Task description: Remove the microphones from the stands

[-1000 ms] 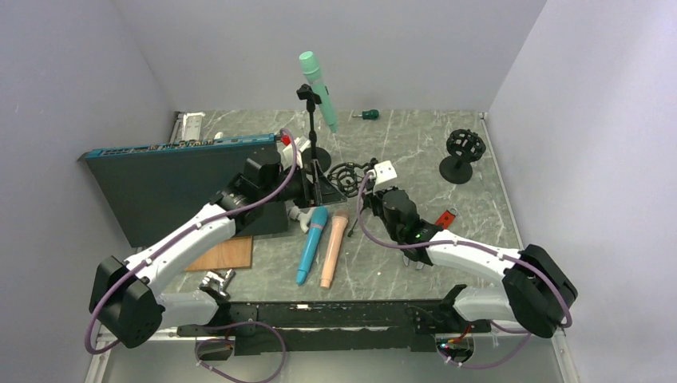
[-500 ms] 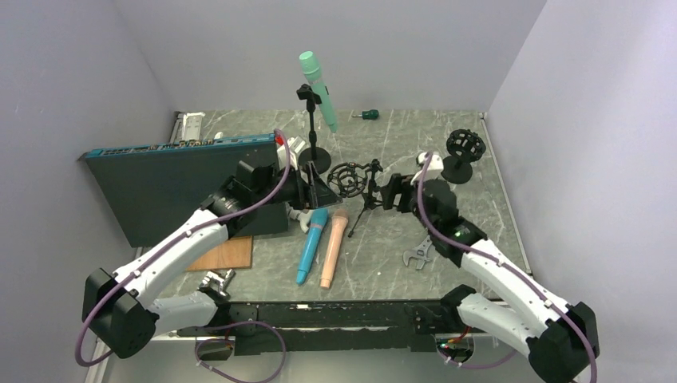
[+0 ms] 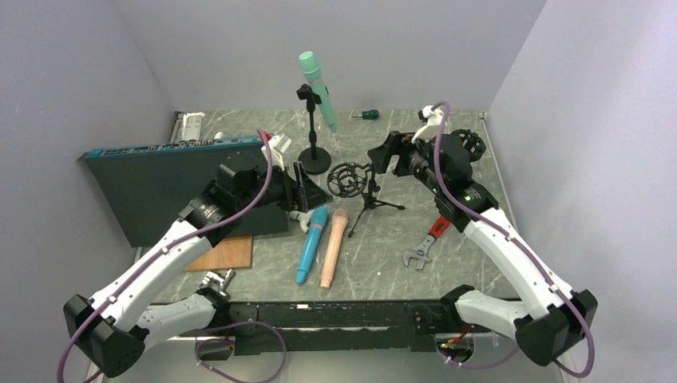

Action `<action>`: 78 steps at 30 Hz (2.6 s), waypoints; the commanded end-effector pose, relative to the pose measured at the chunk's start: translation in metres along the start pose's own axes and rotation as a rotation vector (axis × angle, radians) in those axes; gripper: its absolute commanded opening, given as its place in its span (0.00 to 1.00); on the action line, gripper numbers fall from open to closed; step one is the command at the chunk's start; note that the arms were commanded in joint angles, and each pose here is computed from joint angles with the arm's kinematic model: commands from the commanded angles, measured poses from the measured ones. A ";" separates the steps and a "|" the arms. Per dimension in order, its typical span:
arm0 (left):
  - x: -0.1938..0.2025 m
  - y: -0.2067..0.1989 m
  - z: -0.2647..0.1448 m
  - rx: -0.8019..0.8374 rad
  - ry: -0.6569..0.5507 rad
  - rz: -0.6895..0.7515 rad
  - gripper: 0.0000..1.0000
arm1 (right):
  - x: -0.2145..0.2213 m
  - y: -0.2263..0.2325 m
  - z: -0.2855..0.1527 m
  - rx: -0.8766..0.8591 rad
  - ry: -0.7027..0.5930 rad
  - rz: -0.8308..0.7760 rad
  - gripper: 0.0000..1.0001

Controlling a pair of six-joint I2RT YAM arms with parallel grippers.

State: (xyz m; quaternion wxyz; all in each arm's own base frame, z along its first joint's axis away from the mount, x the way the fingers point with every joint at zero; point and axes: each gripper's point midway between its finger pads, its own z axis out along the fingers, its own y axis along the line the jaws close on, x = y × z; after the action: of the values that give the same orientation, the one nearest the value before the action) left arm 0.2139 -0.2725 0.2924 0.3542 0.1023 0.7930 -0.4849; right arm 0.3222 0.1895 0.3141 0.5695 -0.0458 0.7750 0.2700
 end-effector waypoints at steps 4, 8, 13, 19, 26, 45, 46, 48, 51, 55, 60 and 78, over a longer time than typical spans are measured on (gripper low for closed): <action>-0.016 -0.012 -0.015 -0.002 -0.061 0.061 0.79 | 0.046 -0.017 0.034 0.031 0.120 -0.020 0.84; -0.013 -0.009 -0.017 -0.013 -0.056 0.066 0.79 | 0.082 -0.037 0.036 0.081 0.160 0.002 0.83; -0.010 -0.007 -0.013 -0.010 -0.043 0.058 0.79 | 0.098 -0.047 0.040 0.116 0.190 0.003 0.84; -0.014 -0.010 -0.015 -0.009 -0.052 0.069 0.79 | 0.064 -0.032 0.034 0.082 0.134 0.004 0.85; -0.019 -0.010 -0.023 -0.035 -0.073 0.095 0.79 | 0.051 -0.014 0.023 0.049 0.156 0.081 0.86; -0.021 -0.014 -0.045 -0.055 -0.118 0.148 0.80 | 0.193 -0.025 -0.008 -0.037 0.191 0.388 0.68; -0.020 -0.014 -0.045 -0.053 -0.117 0.149 0.80 | 0.196 -0.021 -0.006 -0.048 0.182 0.394 0.68; -0.019 -0.013 -0.046 -0.051 -0.115 0.146 0.80 | 0.202 -0.020 0.000 -0.029 0.170 0.434 0.68; -0.017 -0.012 -0.047 -0.051 -0.117 0.145 0.80 | 0.214 -0.026 0.016 0.032 0.159 0.492 0.70; -0.017 -0.012 -0.050 -0.058 -0.117 0.145 0.80 | 0.222 -0.029 0.036 0.052 0.138 0.567 0.70; -0.016 -0.011 -0.056 -0.071 -0.130 0.142 0.80 | 0.223 -0.047 0.062 0.106 0.103 0.601 0.65; -0.023 -0.012 -0.068 -0.118 -0.146 0.157 0.81 | 0.189 -0.200 0.170 0.334 0.106 0.571 0.55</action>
State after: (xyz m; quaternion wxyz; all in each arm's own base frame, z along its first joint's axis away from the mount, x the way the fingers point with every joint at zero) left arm 0.1921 -0.2240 0.3114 0.4212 0.1064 0.7970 -0.4196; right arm 0.4449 0.1663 0.0370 0.4236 0.2645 0.8065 0.3164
